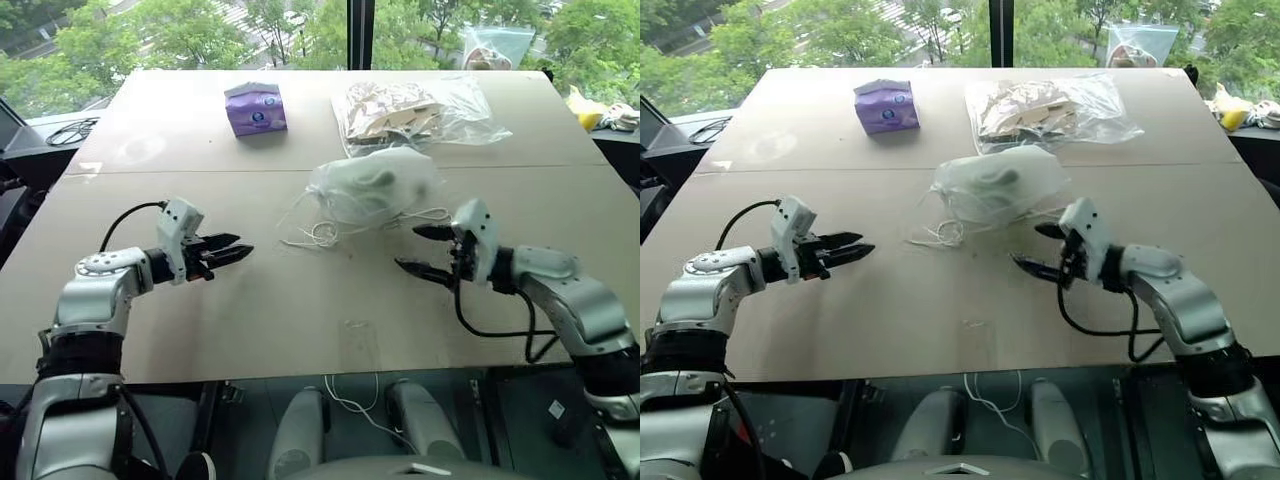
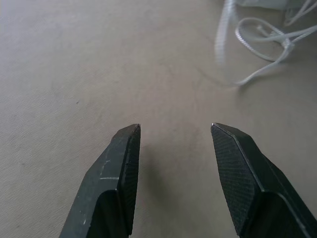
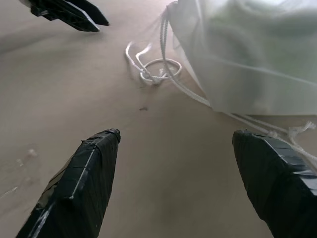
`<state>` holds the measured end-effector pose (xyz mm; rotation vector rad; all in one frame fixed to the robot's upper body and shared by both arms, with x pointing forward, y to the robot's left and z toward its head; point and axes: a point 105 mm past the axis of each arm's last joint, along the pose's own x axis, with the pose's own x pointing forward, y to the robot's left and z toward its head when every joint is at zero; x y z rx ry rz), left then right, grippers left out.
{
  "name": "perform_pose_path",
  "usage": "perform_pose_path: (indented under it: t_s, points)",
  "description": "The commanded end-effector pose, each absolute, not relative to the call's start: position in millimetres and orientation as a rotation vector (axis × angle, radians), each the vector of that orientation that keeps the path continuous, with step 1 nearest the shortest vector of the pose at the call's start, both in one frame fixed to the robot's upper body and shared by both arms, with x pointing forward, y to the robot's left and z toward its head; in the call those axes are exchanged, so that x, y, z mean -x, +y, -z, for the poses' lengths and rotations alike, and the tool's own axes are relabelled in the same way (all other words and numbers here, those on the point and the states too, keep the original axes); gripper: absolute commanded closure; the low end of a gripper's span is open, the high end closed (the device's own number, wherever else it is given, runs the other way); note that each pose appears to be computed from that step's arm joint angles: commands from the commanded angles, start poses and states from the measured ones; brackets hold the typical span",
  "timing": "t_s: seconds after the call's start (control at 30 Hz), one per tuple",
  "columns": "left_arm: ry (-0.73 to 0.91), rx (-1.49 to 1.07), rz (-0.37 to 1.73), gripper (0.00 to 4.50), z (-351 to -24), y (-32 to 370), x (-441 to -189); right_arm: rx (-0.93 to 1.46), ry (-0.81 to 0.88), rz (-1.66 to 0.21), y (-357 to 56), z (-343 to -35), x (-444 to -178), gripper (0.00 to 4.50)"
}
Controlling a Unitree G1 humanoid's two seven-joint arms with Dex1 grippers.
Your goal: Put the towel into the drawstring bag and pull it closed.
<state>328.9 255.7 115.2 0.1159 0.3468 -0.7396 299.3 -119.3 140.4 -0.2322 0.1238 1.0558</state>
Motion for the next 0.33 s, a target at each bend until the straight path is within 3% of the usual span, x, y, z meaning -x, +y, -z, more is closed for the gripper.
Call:
perform_pose_path:
  t_s: [0.03,0.2,0.33]
  points:
    - [0.251,-0.188,0.742,2.21,-123.7,251.1,-321.9,0.287,0.060,-0.994,-157.8,-145.8,-294.9,0.58]
    - [0.230,-0.200,0.761,2.21,-113.4,246.5,-308.0,0.272,0.091,-0.847,-221.7,-124.5,-290.6,0.58]
    - [0.217,-0.239,0.791,2.21,-114.4,238.9,-304.6,0.240,0.089,-0.791,-241.9,-128.1,-287.7,0.58]
